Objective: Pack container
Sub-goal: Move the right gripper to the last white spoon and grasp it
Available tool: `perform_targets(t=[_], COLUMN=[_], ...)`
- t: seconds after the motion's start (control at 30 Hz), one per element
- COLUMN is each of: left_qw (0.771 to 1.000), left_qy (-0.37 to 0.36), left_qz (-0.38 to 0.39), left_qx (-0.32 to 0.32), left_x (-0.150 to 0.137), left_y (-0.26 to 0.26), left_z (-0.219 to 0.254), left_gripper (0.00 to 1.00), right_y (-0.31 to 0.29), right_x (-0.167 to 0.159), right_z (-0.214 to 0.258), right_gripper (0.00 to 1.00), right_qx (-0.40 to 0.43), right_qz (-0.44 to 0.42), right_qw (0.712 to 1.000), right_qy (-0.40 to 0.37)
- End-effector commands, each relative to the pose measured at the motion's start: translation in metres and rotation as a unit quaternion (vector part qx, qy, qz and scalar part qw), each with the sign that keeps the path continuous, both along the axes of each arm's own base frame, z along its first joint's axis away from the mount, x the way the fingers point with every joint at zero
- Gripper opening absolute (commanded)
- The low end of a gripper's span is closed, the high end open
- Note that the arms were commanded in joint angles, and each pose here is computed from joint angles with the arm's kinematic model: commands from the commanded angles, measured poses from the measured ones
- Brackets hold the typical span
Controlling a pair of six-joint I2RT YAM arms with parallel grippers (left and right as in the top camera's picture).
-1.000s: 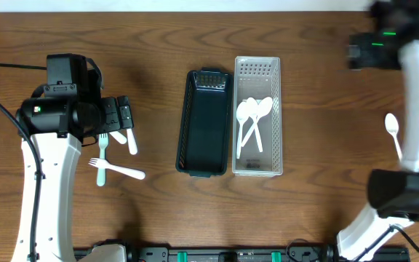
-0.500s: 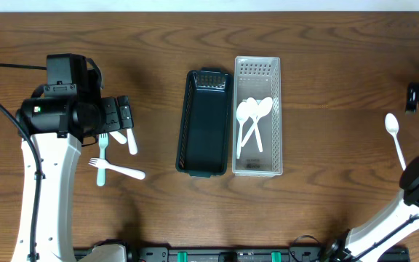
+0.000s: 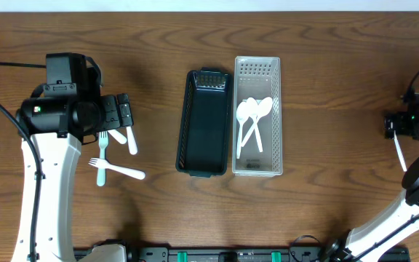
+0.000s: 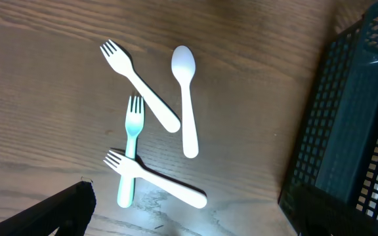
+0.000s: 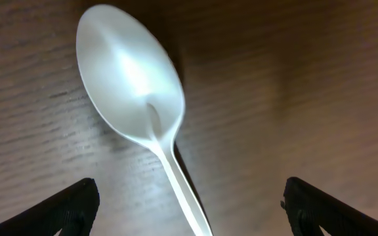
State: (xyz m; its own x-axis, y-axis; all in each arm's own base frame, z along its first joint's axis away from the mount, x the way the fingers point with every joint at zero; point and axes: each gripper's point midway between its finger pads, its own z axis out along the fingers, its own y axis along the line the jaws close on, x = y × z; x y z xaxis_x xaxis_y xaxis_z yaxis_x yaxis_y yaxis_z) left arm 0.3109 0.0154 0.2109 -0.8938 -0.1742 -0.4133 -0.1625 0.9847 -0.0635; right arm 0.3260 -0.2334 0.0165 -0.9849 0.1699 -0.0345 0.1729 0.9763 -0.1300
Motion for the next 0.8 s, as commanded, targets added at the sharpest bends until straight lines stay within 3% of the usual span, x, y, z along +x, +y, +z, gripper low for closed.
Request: perform_targets(t=[0.0,0.33,0.63,0.77], left_qw=[1.0,1.0,1.0,1.0], left_qy=[-0.006,-0.006,-0.006,-0.006], left_qz=[0.006,0.006,0.006,0.006], left_qx=[-0.001,-0.001,-0.001,-0.001], left_x=[0.002,0.002,0.002,0.002], left_y=[0.001,0.001,0.001,0.001], left_z=[0.004,0.004,0.004,0.004], left_gripper=[0.98,0.98,0.98,0.98], right_y=[0.013,0.031,0.035,0.035], right_x=[-0.003,-0.007,-0.005,-0.005], right_z=[-0.015,-0.039,-0.04,-0.04], right_gripper=[0.93,0.92,0.55,0.44], right_qx=[0.034,0.066,0.076,0.079], right_qz=[0.016,0.02,0.02,0.02], right_qw=[0.999,0.997,0.996,0.996], right_qy=[-0.008,-0.026,-0.033,-0.033])
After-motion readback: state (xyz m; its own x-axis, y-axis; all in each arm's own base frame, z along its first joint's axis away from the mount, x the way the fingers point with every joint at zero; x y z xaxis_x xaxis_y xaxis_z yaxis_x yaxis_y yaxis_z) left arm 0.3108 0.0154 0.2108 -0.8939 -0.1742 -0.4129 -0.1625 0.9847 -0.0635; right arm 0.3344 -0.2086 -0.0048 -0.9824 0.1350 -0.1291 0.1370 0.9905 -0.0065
